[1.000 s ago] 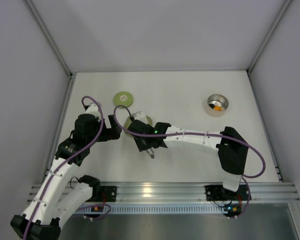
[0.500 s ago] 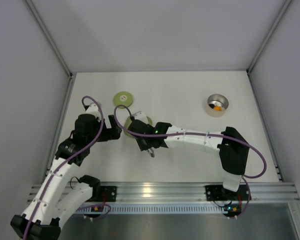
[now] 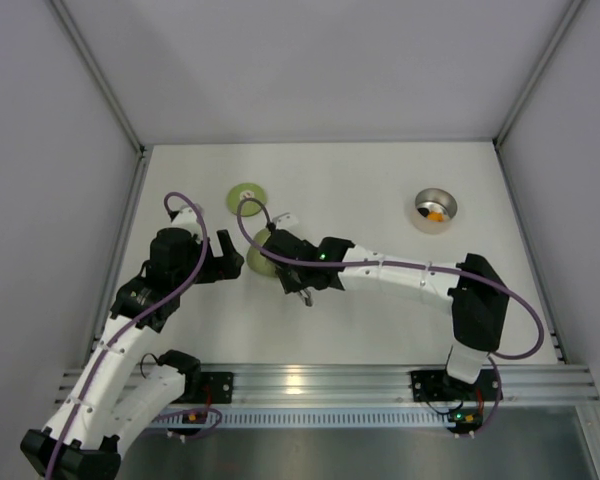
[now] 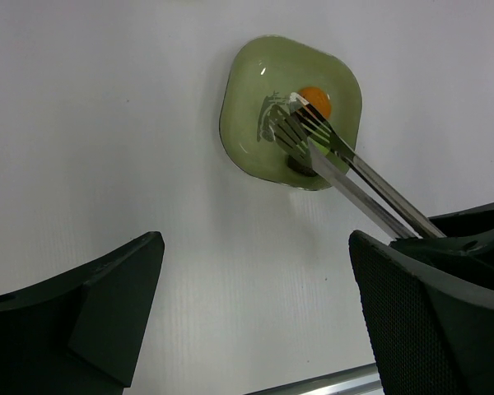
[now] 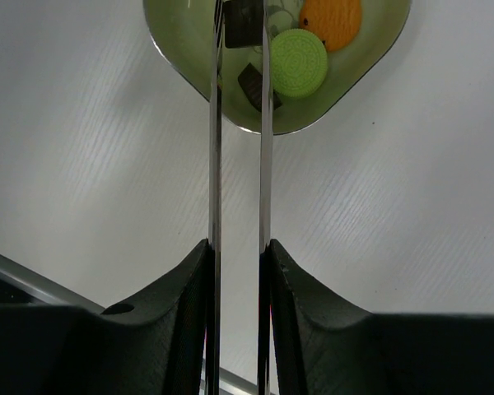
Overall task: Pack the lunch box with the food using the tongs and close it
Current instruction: Pick up the fake food from the plate, then place the fake food in the packing box.
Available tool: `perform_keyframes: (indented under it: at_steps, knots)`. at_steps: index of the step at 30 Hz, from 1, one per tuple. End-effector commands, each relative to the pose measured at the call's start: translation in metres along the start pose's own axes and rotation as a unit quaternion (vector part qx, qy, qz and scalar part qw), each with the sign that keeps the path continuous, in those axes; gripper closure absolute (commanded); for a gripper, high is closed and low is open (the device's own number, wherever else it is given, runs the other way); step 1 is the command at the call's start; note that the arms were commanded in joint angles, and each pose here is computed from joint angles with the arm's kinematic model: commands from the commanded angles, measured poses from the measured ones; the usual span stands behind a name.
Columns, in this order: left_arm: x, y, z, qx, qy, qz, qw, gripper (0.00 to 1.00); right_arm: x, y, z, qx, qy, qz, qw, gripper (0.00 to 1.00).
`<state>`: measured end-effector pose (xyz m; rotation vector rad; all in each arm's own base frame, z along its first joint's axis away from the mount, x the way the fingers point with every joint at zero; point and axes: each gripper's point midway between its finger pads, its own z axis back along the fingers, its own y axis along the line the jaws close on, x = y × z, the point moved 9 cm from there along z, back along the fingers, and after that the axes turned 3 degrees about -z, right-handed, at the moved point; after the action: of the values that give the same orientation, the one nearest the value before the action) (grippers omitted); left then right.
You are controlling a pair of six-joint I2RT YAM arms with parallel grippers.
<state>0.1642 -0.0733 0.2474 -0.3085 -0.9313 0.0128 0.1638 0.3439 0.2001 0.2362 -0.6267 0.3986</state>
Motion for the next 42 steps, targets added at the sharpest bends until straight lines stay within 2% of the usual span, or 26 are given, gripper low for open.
perform_keyframes:
  at_steps: [1,13,21,26,29,34,42]
  knots:
    - [0.006,-0.002,0.002,-0.003,-0.021,0.003,1.0,0.01,0.028,-0.007,0.028,0.009,-0.05,-0.022,0.998,0.75]
    - [0.006,-0.003,0.002,-0.002,-0.021,0.003,1.0,0.01,0.04,-0.049,0.055,-0.002,-0.085,-0.061,0.994,0.75]
    - [0.006,-0.003,0.002,-0.004,-0.022,0.002,1.0,0.01,0.046,-0.141,0.086,-0.054,-0.12,-0.142,0.981,0.74]
    - [0.006,-0.004,0.002,-0.006,-0.022,0.002,1.0,0.01,0.036,-0.213,0.105,-0.134,-0.143,-0.204,0.959,0.71]
    - [0.006,-0.004,0.002,-0.006,-0.022,0.001,1.0,0.01,0.027,-0.246,0.108,-0.154,-0.144,-0.24,0.948,0.71]
    - [0.006,-0.004,0.002,-0.006,-0.021,0.001,1.0,0.01,0.013,-0.28,0.1,-0.158,-0.14,-0.284,0.935,0.71]
    - [0.006,-0.004,0.002,-0.005,-0.021,0.001,1.0,0.01,0.008,-0.307,0.089,-0.172,-0.135,-0.316,0.923,0.71]
